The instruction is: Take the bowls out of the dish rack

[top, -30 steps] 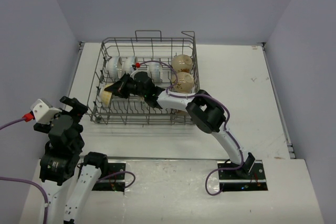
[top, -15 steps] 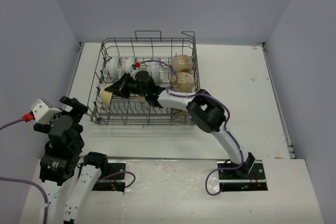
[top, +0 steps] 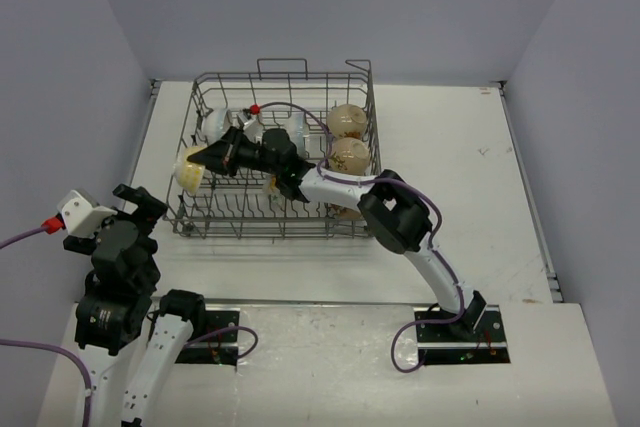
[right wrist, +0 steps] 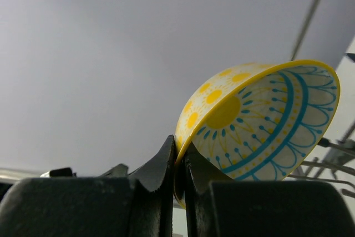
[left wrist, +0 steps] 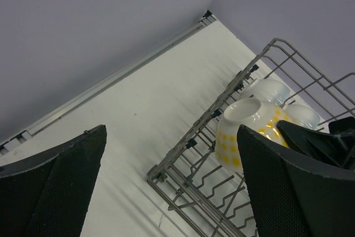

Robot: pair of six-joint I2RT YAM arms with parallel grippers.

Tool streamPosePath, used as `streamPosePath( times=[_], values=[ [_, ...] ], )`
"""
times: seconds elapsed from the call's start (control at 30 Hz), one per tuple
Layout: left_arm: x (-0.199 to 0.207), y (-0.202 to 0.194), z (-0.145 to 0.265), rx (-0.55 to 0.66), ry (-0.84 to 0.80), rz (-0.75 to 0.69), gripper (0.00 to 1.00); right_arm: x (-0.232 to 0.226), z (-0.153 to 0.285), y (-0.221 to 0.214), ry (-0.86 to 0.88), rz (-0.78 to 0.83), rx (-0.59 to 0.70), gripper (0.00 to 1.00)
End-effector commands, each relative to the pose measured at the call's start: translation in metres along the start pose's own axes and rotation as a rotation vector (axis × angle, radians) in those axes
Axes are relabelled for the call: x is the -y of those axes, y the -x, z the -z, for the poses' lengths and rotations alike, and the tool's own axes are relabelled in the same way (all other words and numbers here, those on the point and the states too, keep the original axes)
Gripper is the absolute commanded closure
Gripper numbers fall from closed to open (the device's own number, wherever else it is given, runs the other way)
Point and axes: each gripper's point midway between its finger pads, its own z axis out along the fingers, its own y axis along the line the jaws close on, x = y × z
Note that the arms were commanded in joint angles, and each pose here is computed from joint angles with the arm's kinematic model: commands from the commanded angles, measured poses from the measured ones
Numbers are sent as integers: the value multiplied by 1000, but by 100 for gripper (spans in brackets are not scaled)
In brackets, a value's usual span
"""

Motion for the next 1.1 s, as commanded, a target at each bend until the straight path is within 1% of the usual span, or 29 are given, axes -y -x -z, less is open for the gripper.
streamPosePath(
  times=[0.0,0.13,0.2,0.3,0.37,0.4,0.43,0.47,0.5,0.53,0.57,0.6,0.63,0.67,0.7,0.73,0.77,0.8,0.83,0.87,0.93,0.97,1.03,1.07],
  values=[
    [1,10,1,34,-1,27,0,-129,14,-23,288,99,-71,100],
    [0,10,2,35,4,30,0,-151,20,-30,324,136,-101,100],
    [-3,12,3,41,19,44,0,-178,30,-33,356,183,-114,100],
    [-8,13,4,47,36,47,0,-193,46,-13,293,299,-68,100],
    [-7,13,3,44,36,42,0,-213,64,-2,197,430,-21,100],
    [-7,12,3,41,34,35,0,-218,76,18,135,492,27,100],
    [-3,11,2,37,17,35,0,-229,96,36,-9,616,107,100],
    [-2,11,2,37,8,23,0,-237,112,53,-90,677,171,100],
    [2,10,0,37,-5,19,0,-228,143,78,-266,697,233,100],
    [6,8,0,28,-29,11,0,-242,179,108,-398,830,386,100],
    [8,7,0,23,-38,-1,0,-245,206,124,-491,863,457,100],
    [12,6,-2,20,-49,-6,0,-228,250,149,-666,853,519,100],
    [17,3,-3,7,-75,-18,0,-241,295,166,-779,903,645,100],
    [20,1,-4,0,-86,-36,0,-239,335,186,-872,894,725,100],
    [24,-1,-5,-11,-100,-44,0,-222,365,191,-987,885,735,100],
    [26,-3,-6,-16,-103,-51,0,-231,398,196,-1057,891,827,100],
    [29,-5,-8,-24,-111,-64,0,-222,432,207,-1155,858,870,100],
    [32,-7,-9,-33,-121,-74,0,-214,450,213,-1222,841,877,100],
    [37,-10,-10,-46,-141,-89,0,-191,465,227,-1333,817,844,100],
    [40,-15,-13,-61,-146,-106,0,-178,489,240,-1441,783,856,100],
    [47,-23,-15,-93,-170,-136,0,-148,509,250,-1613,741,753,100],
    [50,-27,-18,-109,-170,-149,0,-110,521,263,-1743,684,680,100],
    [54,-32,-18,-130,-189,-166,0,-85,528,277,-1808,656,632,100],
    [56,-33,-19,-132,-197,-167,0,-60,528,287,-1834,630,587,100]
  ],
)
